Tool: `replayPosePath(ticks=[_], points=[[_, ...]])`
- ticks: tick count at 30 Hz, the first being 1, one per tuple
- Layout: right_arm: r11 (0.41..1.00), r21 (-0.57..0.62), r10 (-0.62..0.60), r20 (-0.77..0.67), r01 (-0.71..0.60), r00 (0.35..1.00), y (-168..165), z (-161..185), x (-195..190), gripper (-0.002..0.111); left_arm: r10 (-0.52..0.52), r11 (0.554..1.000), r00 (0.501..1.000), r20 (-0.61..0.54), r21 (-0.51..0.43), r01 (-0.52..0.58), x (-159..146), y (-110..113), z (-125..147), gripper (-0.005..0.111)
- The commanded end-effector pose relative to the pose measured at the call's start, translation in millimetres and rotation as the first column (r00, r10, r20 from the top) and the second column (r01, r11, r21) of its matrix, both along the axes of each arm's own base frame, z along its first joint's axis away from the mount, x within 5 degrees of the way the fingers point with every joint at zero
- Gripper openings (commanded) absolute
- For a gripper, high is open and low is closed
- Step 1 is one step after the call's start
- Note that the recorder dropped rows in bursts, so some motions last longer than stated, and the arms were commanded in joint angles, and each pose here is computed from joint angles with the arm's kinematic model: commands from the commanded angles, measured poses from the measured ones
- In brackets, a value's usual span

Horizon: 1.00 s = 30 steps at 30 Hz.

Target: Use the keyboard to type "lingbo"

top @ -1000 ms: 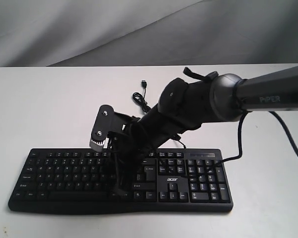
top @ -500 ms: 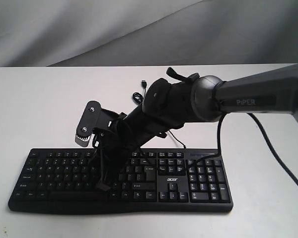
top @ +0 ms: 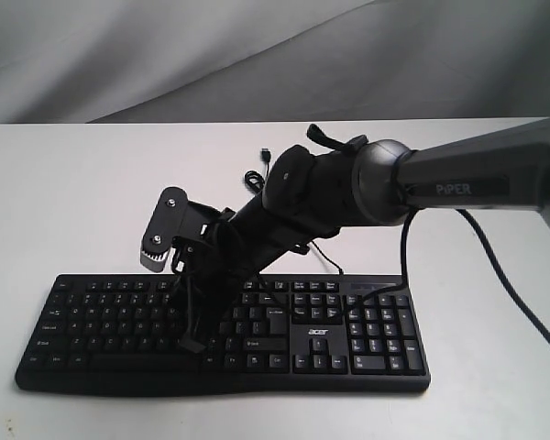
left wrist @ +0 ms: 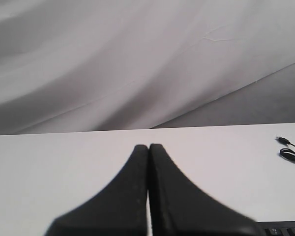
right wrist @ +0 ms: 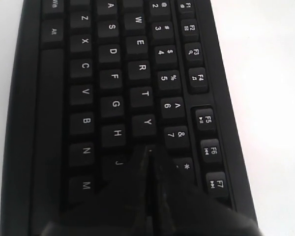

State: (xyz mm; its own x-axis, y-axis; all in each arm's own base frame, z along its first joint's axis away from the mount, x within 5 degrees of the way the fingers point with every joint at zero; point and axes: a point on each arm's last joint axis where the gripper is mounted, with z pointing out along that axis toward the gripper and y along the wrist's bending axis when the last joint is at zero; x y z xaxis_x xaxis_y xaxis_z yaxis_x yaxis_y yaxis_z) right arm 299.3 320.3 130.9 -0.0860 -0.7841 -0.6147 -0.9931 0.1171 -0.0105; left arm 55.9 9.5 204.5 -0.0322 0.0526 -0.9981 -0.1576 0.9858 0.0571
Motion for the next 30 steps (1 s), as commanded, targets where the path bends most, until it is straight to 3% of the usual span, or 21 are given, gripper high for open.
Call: replayPosePath(ticks=[1, 30], points=[[1.000, -0.001, -0.004, 0.012, 0.004, 1.000, 0, 1, 2, 0.000, -0.008, 1.000, 1.000, 0.010, 0.000, 0.008, 0, -1, 0, 0.001], [1.000, -0.022, -0.015, -0.001, 0.015, 1.000, 0, -13, 4, 0.000, -0.008, 1.000, 1.000, 0.010, 0.000, 0.008, 0, -1, 0, 0.001]])
